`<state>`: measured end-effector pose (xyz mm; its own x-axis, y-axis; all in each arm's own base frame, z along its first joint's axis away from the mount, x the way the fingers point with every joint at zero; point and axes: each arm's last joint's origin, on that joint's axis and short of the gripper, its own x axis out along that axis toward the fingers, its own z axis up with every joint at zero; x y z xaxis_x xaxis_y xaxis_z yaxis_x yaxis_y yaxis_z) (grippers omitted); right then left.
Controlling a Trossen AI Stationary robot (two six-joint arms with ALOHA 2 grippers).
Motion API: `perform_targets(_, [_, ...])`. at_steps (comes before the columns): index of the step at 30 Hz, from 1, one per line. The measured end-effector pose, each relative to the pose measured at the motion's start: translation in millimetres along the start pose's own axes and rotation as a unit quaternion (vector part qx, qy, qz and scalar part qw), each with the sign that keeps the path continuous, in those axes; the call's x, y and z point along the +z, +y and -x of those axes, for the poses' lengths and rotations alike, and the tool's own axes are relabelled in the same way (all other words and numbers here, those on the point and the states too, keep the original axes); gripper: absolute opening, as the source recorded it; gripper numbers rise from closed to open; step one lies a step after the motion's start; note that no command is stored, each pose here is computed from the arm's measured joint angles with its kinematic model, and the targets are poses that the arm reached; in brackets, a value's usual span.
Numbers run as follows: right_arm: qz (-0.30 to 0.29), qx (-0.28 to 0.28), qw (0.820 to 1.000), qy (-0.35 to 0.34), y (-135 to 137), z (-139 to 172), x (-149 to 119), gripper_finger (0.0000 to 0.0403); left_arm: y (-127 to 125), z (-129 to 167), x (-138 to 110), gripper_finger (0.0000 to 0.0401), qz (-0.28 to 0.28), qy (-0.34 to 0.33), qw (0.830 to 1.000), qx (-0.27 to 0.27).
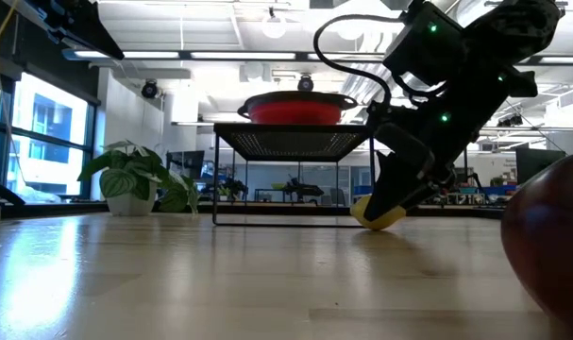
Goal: Pick & Place Fruit
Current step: Put the left lemon into the red strainer bowl
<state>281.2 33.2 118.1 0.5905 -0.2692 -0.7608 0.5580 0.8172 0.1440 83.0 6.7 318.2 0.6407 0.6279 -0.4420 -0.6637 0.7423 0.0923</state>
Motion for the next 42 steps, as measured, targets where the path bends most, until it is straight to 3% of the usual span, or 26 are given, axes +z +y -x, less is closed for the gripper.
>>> perform_targets(12, [-0.032,0.087,0.995,0.042,9,7,6,0.021,0,0,0,0.0,0.0,0.0,1.0,0.0])
perform_targets(16, [-0.042,0.136,0.989,0.026,19,21,23,0.0205,0,0,0,0.0,0.0,0.0,1.0,0.0])
perform_targets(22, [-0.055,0.166,0.984,-0.022,36,48,44,0.0207,0,0,0,0.0,0.001,0.0,1.0,0.0])
perform_targets(31, [-0.058,0.177,0.976,-0.112,57,89,75,0.0207,0,0,0,0.0,0.0,0.001,1.0,0.0])
perform_targets(42, [-0.02,0.121,0.967,-0.222,62,127,132,0.0207,0,0,0,0.0,0.0,0.001,1.0,0.0])
